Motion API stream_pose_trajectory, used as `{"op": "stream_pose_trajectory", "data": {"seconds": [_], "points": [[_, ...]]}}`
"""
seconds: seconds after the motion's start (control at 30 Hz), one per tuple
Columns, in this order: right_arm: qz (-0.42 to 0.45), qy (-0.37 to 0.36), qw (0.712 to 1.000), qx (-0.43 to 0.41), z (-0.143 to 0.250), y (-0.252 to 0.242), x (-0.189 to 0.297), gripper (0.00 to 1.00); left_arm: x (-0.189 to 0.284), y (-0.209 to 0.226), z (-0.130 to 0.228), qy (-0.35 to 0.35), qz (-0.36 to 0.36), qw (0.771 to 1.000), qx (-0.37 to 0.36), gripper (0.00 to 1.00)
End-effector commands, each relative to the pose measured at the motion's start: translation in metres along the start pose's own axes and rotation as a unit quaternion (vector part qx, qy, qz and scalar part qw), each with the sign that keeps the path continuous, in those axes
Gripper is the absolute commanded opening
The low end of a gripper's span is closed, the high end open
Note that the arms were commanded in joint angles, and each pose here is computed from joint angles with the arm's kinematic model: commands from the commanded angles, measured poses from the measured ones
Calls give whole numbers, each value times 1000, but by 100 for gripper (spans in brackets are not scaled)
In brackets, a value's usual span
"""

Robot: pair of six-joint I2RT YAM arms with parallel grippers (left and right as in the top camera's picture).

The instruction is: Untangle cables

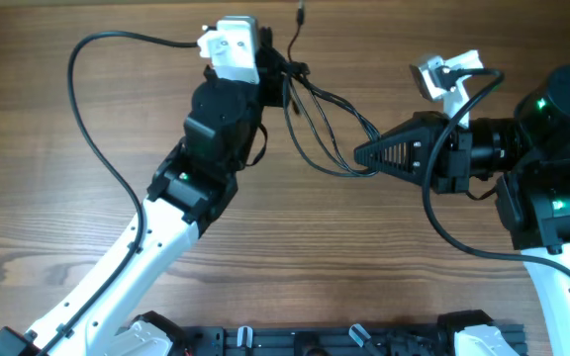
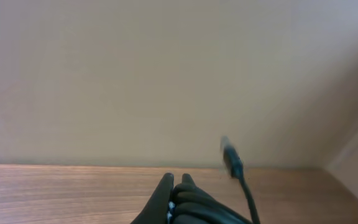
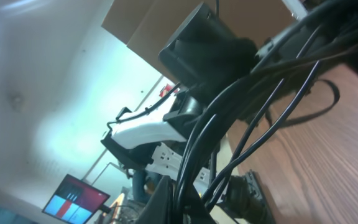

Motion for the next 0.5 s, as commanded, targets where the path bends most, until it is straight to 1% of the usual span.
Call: {"op": "stream_pose_trajectory", "data": {"seconds": [0.0, 0.2, 0.47], "points": [[-44, 43, 998, -10, 8, 13, 0, 4, -1, 40, -29, -56, -87, 995, 13, 4], [-42, 44, 997, -38, 8, 13, 0, 4, -2, 66, -50, -100, -115, 988, 22, 4], [-35, 40, 994, -96, 8, 10, 0, 4, 0, 67, -61, -127, -114, 985, -6, 4]]}}
Point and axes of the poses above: each gripper's point midway between its finger pads, its own x axis back along the fingers, its own y axis along the line the jaws close on, z = x × y, the point moved 7 cm from there along x, back along the fingers, and after that the axes turned 4 degrees about x, right-handed, at the moved point
